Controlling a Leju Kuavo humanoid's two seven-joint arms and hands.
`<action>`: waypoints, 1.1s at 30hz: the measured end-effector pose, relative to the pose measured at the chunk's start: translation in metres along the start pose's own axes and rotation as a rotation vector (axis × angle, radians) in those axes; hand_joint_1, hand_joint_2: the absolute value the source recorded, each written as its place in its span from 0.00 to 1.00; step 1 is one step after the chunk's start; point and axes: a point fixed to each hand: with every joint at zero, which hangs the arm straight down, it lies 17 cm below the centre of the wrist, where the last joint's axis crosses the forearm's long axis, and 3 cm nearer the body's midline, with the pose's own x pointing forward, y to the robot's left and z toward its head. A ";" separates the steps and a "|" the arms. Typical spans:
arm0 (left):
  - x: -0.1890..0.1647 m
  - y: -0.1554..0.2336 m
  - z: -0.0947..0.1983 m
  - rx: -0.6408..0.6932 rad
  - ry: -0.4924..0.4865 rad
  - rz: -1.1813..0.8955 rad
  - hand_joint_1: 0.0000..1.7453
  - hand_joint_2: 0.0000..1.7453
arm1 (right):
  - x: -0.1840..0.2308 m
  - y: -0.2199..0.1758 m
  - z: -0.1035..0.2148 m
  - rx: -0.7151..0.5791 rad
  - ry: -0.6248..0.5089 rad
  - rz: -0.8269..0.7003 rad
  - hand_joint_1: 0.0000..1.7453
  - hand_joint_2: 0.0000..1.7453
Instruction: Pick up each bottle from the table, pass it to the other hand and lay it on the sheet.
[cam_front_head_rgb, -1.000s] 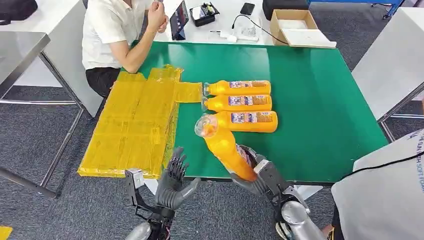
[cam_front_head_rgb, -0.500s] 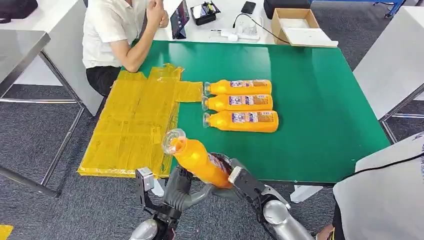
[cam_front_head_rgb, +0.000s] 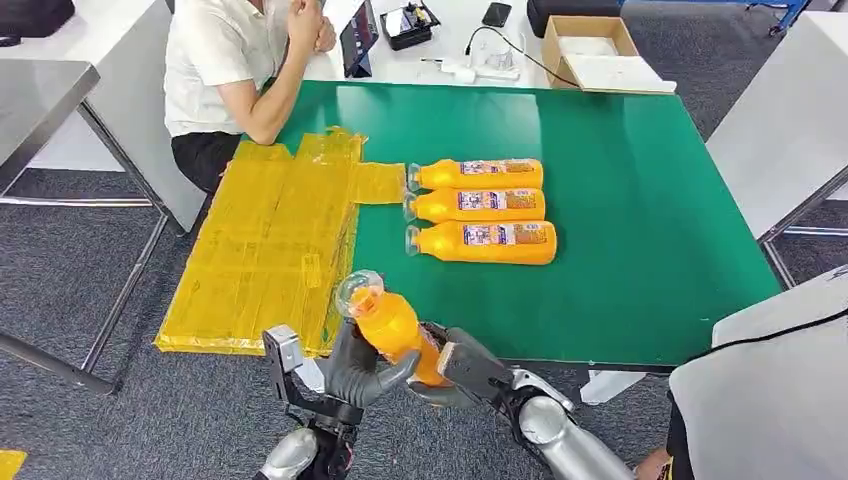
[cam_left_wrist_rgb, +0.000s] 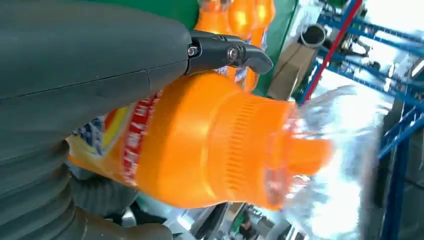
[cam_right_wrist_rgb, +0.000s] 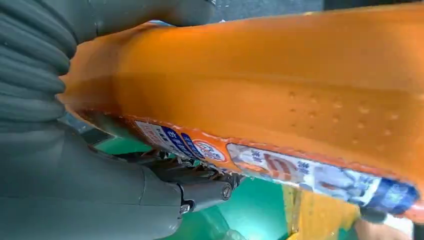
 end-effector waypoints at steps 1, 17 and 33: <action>0.001 0.000 0.000 0.001 -0.002 0.001 0.00 1.00 | 0.000 0.000 -0.001 0.003 0.001 0.005 1.00 1.00; -0.016 0.021 -0.003 0.102 0.107 0.059 1.00 1.00 | -0.021 0.000 -0.005 -0.012 0.093 0.112 1.00 1.00; -0.026 0.023 -0.001 0.096 0.154 0.031 1.00 1.00 | -0.025 -0.001 -0.006 -0.025 0.121 0.154 0.80 1.00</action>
